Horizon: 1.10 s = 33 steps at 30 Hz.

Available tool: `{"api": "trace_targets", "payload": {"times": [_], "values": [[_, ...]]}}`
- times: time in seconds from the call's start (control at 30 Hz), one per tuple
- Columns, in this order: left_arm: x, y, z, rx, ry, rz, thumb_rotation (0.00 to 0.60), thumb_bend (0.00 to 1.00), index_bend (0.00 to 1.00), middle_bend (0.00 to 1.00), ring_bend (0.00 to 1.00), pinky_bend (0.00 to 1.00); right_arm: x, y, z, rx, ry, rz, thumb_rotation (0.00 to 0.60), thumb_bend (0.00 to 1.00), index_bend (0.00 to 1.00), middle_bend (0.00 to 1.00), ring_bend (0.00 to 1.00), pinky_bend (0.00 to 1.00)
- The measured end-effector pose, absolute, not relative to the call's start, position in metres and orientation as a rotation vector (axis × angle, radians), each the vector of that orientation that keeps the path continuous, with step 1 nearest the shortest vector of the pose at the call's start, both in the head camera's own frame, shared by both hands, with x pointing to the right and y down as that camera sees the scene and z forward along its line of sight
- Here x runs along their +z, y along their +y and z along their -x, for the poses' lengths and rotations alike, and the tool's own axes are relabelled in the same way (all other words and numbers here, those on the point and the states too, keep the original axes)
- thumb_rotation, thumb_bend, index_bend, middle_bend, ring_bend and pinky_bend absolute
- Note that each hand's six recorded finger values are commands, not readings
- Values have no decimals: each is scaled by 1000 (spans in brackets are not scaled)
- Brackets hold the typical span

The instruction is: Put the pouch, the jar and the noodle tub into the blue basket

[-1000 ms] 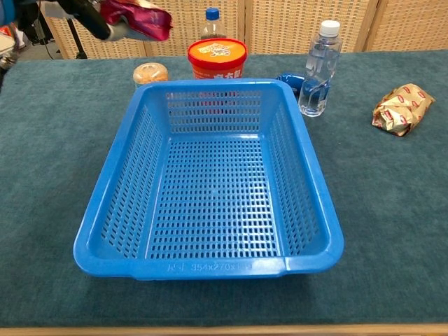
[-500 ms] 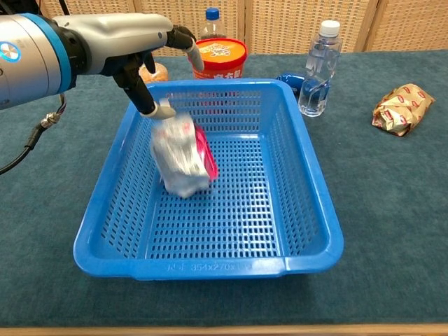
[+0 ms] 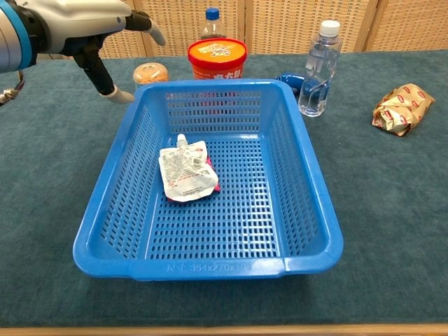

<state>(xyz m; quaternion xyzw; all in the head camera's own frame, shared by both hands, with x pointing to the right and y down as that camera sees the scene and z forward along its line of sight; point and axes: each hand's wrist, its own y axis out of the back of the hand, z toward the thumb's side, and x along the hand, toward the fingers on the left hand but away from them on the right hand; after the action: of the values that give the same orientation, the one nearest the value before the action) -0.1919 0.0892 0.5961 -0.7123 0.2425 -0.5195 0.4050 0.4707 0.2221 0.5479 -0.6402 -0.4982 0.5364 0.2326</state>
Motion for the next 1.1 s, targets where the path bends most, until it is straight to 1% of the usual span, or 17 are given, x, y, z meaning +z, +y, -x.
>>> {"api": "trace_targets", "payload": {"times": [0.23,0.33,0.67,0.93,1.1], "values": [[605,68,218,-1401,609,1722,600,247,0,0,0,73,553,223,-472,1497,-1360,1762,600,140,0,0,0,0],[612,54,230,-1440,615,1692,600,247,0,0,0,73,554,222,-472,1506,-1356,1759,600,140,0,0,0,0],[646,3,265,-1572,600,1601,600,247,0,0,0,73,565,223,-475,1550,-1337,1772,600,144,0,0,0,0],[678,-23,269,-1633,580,1604,600,245,0,0,0,73,573,222,-479,1583,-1335,1774,600,144,0,0,0,0],[696,-33,257,-1628,558,1646,600,201,0,0,0,73,577,222,-483,1603,-1339,1777,600,145,0,0,0,0]]}}
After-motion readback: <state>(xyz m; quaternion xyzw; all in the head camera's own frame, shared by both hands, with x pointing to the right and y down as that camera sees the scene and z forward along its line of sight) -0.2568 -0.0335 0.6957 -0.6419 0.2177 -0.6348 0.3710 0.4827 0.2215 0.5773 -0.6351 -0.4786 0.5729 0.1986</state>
